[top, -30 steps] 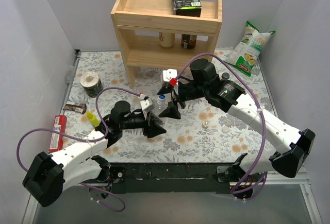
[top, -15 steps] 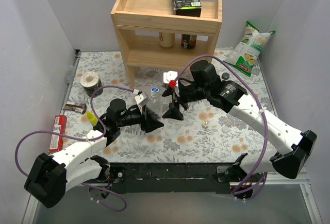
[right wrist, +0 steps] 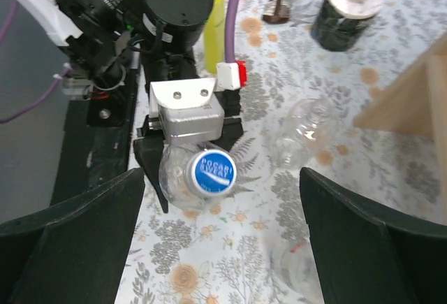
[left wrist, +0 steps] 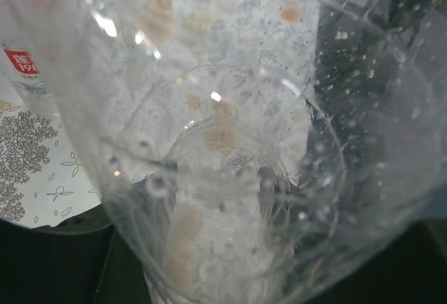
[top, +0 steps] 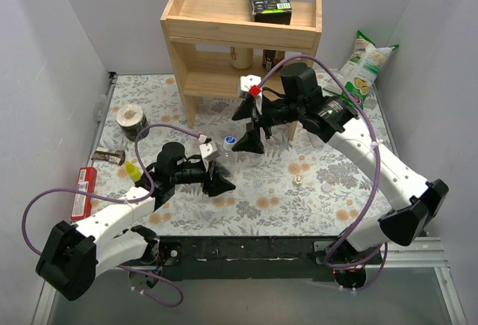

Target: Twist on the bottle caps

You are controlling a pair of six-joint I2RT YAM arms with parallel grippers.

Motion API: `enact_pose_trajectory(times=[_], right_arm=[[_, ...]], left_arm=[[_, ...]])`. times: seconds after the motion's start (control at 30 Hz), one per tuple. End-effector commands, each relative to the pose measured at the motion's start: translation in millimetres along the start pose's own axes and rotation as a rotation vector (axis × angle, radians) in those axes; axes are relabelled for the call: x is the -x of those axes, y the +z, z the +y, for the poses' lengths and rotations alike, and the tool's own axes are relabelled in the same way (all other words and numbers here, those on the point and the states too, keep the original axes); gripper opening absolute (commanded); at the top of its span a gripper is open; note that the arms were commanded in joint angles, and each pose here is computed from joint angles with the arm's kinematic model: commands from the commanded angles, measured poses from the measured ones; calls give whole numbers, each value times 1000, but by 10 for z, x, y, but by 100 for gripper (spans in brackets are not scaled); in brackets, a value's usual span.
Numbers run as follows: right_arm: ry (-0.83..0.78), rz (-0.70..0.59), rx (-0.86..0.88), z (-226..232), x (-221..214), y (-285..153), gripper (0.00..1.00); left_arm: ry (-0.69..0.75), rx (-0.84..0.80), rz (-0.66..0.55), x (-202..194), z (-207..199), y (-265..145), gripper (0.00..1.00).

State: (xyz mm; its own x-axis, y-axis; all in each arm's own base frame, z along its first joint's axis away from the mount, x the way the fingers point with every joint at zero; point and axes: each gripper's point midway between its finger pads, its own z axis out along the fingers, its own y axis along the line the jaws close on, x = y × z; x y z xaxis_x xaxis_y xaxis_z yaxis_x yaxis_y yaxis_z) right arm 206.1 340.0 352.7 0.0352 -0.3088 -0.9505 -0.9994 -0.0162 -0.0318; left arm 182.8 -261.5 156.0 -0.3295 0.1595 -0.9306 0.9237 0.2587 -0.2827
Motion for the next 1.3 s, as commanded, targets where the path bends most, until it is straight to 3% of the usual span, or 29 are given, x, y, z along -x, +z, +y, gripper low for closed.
enact_pose_trajectory(times=[0.0, 0.3, 1.0, 1.13, 1.27], right_arm=[[40, -72, 148, 170, 66, 169, 98], [59, -68, 211, 321, 9, 210, 97], [47, 51, 111, 458, -280, -85, 96], [38, 69, 88, 477, -269, -188, 94], [25, 53, 2, 230, -166, -209, 95]], left_arm=[[107, -50, 6, 150, -49, 8, 0], [45, -21, -2, 199, -3, 31, 0], [-213, 120, -96, 243, 341, -14, 0], [-212, 134, -95, 209, 385, -34, 0], [-93, 26, -23, 101, 192, -8, 0]])
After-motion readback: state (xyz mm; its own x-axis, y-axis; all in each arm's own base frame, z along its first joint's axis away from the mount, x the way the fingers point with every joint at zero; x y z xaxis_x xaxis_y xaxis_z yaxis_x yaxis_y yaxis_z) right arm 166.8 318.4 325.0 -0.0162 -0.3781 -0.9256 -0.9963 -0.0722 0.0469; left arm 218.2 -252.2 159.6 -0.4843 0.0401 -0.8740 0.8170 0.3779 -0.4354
